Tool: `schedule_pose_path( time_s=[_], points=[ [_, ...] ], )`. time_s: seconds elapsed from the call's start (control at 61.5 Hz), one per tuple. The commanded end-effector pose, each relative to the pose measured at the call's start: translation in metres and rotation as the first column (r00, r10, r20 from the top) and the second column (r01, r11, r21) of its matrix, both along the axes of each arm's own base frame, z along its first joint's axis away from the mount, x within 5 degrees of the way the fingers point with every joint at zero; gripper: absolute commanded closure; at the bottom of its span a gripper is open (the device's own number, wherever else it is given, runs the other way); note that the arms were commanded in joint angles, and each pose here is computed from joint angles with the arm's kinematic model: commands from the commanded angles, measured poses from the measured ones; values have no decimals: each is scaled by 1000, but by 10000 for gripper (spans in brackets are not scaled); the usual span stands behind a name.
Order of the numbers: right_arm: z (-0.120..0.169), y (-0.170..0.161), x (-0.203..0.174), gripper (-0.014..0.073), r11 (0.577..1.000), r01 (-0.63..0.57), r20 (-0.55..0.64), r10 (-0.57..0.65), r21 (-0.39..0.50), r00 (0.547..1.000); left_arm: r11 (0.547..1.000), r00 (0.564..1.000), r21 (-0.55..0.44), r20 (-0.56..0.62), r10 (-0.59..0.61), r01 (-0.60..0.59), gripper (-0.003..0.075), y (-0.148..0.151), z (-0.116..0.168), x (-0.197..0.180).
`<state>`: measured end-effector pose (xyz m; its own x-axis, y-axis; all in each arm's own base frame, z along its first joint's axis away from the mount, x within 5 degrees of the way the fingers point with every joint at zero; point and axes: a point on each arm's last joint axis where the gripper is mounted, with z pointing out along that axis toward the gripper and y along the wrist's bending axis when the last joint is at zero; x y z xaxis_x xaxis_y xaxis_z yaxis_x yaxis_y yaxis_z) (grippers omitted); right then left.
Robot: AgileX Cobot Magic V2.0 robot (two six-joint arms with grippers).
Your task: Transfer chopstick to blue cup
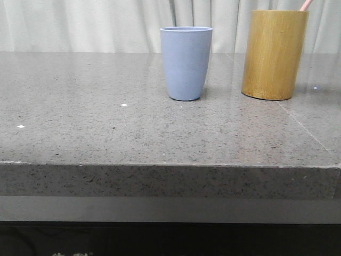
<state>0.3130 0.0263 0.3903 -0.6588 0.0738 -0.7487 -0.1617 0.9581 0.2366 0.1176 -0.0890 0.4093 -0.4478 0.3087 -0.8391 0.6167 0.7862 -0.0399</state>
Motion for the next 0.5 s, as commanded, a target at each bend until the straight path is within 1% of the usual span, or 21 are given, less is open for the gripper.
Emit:
schedule_pose_path(
  time_s=[0.0,0.13,0.276,0.358,0.488],
  points=[
    [24,0,-7,606,1000,7,102,-9,16,995,997,998,-77,62,11,-7,426,-1,14,0],
    [24,0,-7,642,1000,5,97,-6,15,995,997,998,-77,62,11,-7,426,-1,14,0],
    [28,1,-9,645,1000,-7,94,6,11,996,997,998,-77,62,11,-7,426,-1,14,0],
    [40,1,-12,645,1000,-31,108,31,-5,994,997,998,-77,62,11,-7,426,-1,14,0],
    [71,4,-22,645,996,-79,147,84,-36,986,997,998,-77,62,11,-7,426,-1,14,0]
  ],
)
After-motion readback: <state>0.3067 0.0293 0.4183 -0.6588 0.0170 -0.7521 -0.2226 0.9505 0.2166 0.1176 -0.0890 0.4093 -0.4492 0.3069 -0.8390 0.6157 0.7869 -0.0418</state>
